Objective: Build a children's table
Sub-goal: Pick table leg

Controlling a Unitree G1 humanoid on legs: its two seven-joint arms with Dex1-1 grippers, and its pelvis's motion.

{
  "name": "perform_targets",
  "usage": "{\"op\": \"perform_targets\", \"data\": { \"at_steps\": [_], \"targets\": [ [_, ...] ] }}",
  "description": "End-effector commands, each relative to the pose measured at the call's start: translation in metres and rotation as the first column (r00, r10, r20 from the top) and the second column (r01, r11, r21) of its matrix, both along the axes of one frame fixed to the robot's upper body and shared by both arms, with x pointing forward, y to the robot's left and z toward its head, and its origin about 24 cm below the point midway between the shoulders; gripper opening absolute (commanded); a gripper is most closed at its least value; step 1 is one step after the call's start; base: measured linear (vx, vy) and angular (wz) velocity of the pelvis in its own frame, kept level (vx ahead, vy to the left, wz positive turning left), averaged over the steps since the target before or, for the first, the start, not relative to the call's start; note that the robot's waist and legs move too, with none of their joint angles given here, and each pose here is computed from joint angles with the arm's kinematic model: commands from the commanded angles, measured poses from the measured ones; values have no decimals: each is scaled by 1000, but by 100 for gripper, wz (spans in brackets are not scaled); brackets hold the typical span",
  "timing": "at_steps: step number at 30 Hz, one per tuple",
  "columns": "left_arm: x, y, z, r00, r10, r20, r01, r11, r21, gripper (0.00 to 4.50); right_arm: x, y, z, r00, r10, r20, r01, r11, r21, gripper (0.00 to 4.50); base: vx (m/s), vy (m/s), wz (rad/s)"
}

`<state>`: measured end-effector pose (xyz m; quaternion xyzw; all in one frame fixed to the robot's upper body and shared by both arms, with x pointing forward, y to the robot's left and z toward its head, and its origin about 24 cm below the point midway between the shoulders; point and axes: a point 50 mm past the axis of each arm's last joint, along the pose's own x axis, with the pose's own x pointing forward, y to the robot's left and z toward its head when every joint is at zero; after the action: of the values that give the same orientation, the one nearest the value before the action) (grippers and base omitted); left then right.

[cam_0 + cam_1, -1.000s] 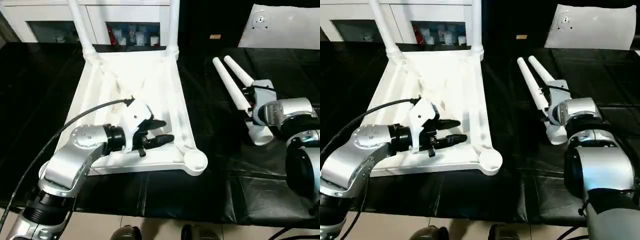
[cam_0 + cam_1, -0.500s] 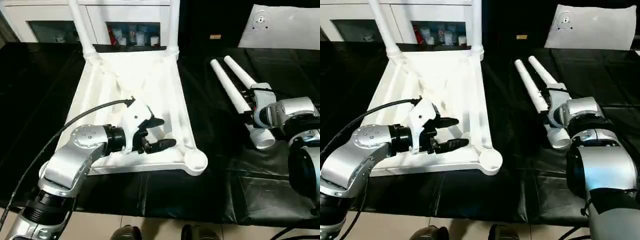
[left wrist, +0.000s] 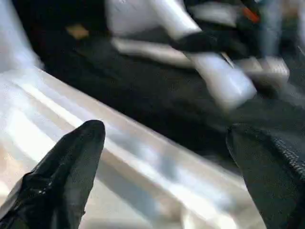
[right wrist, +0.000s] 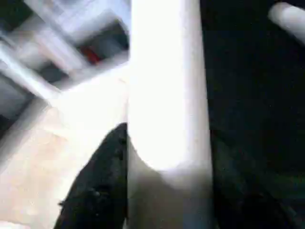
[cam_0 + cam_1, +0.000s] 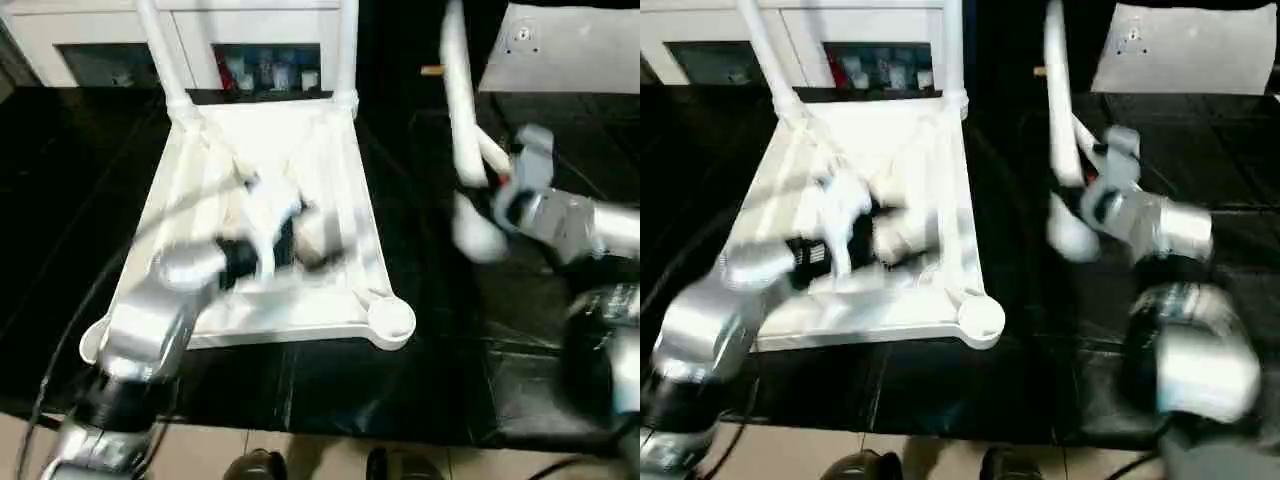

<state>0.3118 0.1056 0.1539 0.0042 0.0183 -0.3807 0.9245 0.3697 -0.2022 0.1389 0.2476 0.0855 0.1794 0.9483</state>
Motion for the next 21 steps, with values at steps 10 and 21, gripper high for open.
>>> {"op": "perform_targets", "data": {
  "at_steps": [10,21],
  "targets": [
    [0,-27,41,985,-147,-94,89,886,-455,450,-63,52,8,872,382,306,-446,877,177,186,0,0,0],
    [-12,-48,61,944,-315,-96,199,779,-594,450,-91,68,12,795,496,349,-571,806,156,185,0,0,0]
  ]
}}
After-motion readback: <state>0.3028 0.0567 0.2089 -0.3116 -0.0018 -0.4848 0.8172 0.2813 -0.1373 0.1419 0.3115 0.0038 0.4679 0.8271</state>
